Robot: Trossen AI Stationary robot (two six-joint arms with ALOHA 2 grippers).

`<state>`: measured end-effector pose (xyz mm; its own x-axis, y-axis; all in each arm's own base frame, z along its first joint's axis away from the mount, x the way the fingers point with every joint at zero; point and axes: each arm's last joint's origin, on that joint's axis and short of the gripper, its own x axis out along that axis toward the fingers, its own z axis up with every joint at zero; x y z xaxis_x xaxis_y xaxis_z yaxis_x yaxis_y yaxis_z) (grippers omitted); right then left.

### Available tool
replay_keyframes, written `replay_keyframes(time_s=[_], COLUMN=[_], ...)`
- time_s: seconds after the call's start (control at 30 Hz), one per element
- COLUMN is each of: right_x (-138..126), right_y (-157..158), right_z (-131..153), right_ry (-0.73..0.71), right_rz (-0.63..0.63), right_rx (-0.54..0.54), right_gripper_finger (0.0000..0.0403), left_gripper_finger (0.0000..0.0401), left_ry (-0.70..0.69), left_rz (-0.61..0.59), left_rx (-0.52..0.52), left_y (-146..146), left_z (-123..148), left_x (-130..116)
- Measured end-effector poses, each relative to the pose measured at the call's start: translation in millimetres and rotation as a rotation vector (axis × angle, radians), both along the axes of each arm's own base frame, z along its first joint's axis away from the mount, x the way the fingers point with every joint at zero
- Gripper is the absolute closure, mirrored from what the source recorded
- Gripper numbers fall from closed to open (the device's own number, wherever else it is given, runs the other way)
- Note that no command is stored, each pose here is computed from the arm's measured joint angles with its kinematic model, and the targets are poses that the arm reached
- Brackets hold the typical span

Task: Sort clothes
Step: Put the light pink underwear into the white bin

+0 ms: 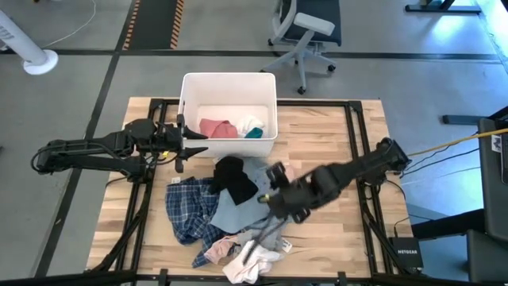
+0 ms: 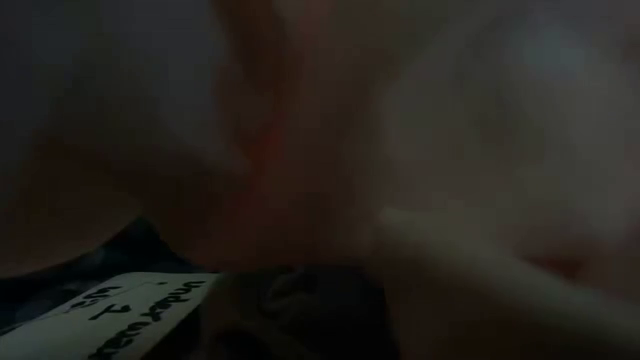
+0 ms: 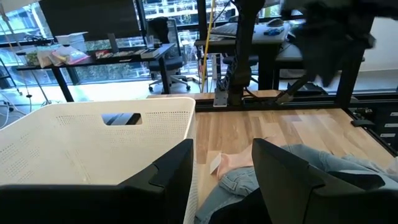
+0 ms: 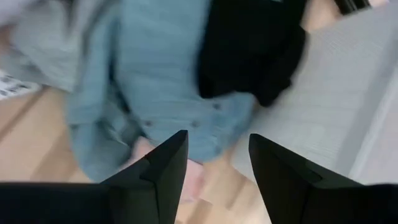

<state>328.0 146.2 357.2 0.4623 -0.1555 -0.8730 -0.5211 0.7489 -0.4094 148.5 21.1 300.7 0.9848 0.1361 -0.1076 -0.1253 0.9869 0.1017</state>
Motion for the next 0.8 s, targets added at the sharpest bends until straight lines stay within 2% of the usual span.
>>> replay_keyframes(time_s=[0.13, 0.23, 0.33, 0.6, 0.7, 0.8], right_x=[-7.1, -8.3, -6.9, 5.1, 5.1, 2.9], right_y=[22.8, 39.3, 54.9, 74.5, 76.5, 75.1], right_z=[-17.9, -31.6, -48.5, -99.1, -112.7, -122.7], right_ry=[0.005, -0.027, -0.046, -0.075, -0.076, -0.058], right_rz=[-0.01, -0.022, 0.001, 0.063, 0.067, 0.028], right_rx=[0.031, 0.093, 0.204, 0.605, 0.692, 0.708], right_gripper_finger=[0.0214, 0.0214, 0.0214, 0.0214, 0.0214, 0.0214], left_gripper_finger=[0.0242, 0.0242, 0.0242, 0.0242, 0.0242, 0.0242], left_ry=[0.0, -0.001, 0.0, -0.003, -0.002, -0.003], left_rz=[0.0, 0.0, 0.0, 0.002, 0.002, 0.001], left_rx=[-0.002, -0.002, -0.002, -0.012, -0.012, -0.012], left_y=[0.0, 0.0, 0.0, 0.1, 0.0, 0.0], left_z=[0.0, 0.0, -0.2, -0.1, -0.1, -0.1], left_x=[0.0, 0.0, 0.0, 0.0, 0.1, 0.1])
